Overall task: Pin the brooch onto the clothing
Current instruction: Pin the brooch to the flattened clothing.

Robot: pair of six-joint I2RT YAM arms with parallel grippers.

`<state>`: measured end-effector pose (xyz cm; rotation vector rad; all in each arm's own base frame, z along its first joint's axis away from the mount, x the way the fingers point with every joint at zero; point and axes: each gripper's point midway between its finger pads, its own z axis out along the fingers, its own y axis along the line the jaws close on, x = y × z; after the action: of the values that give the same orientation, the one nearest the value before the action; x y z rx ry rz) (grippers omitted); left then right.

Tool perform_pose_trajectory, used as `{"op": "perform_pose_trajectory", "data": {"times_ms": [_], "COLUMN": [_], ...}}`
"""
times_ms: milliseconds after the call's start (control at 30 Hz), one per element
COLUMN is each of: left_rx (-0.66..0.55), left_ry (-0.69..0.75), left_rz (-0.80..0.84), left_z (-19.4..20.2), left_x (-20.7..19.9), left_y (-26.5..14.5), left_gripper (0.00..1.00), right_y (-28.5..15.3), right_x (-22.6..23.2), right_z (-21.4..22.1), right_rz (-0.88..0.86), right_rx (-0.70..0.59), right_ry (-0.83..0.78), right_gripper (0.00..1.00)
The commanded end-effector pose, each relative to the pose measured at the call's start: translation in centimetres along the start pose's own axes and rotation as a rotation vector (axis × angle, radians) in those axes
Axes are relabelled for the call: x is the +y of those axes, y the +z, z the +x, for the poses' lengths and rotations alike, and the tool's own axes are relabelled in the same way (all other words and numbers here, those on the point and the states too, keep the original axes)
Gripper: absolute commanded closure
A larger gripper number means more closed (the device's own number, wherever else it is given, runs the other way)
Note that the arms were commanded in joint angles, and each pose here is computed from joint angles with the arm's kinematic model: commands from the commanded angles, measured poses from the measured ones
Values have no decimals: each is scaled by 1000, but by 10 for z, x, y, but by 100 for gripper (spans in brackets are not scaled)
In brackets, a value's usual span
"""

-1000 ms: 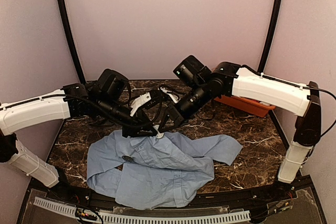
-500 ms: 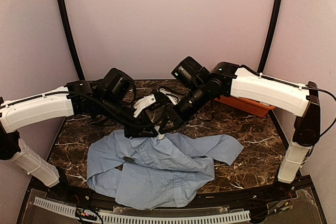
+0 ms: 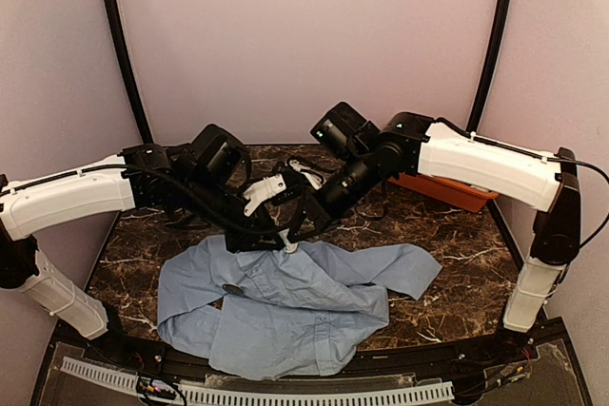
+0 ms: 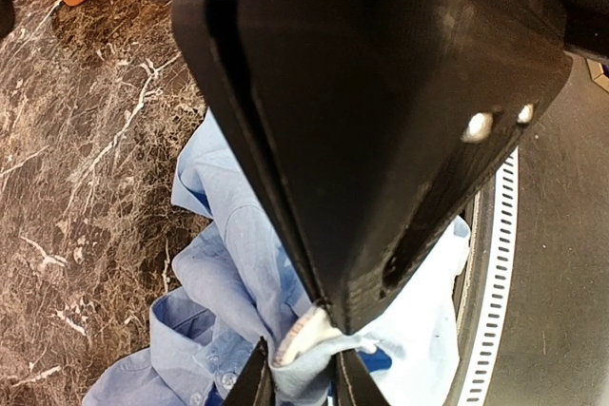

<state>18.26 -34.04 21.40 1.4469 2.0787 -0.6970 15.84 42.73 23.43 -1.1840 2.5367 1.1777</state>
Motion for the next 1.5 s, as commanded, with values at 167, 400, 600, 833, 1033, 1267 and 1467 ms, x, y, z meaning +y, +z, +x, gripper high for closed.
{"op": "perform_pose_trajectory", "data": {"times_ms": [167,400,600,833,1033,1267,1467], "left_rx": [-188,-156,-138,-149,-195,-210,-232], "left_ry": [45,55,46,45,65,70,122], "left_rz": [-9,-136,-237,-287,-239,-263,-79], "left_z": [-31,-28,-24,-26,-29,-27,-34], "left_x": [-7,13,30,38,26,26,-4], "left_y": [-32,-46,-49,-53,-63,-77,-70], "left_gripper": [81,80,79,69,53,42,38], "right_y": [-15,-21,-19,-19,-20,-23,-24], "right_x": [41,47,46,44,37,35,35], "right_z": [-10,-12,-10,-7,-7,-4,-6], "right_rz": [-135,-174,-182,-183,-172,-180,-194], "right_rx": [-75,-94,-87,-80,-80,-82,-81], "right_ry": [-90,-103,-99,-92,-65,-53,-51], "right_gripper": [100,100,100,100,100,100,100]}}
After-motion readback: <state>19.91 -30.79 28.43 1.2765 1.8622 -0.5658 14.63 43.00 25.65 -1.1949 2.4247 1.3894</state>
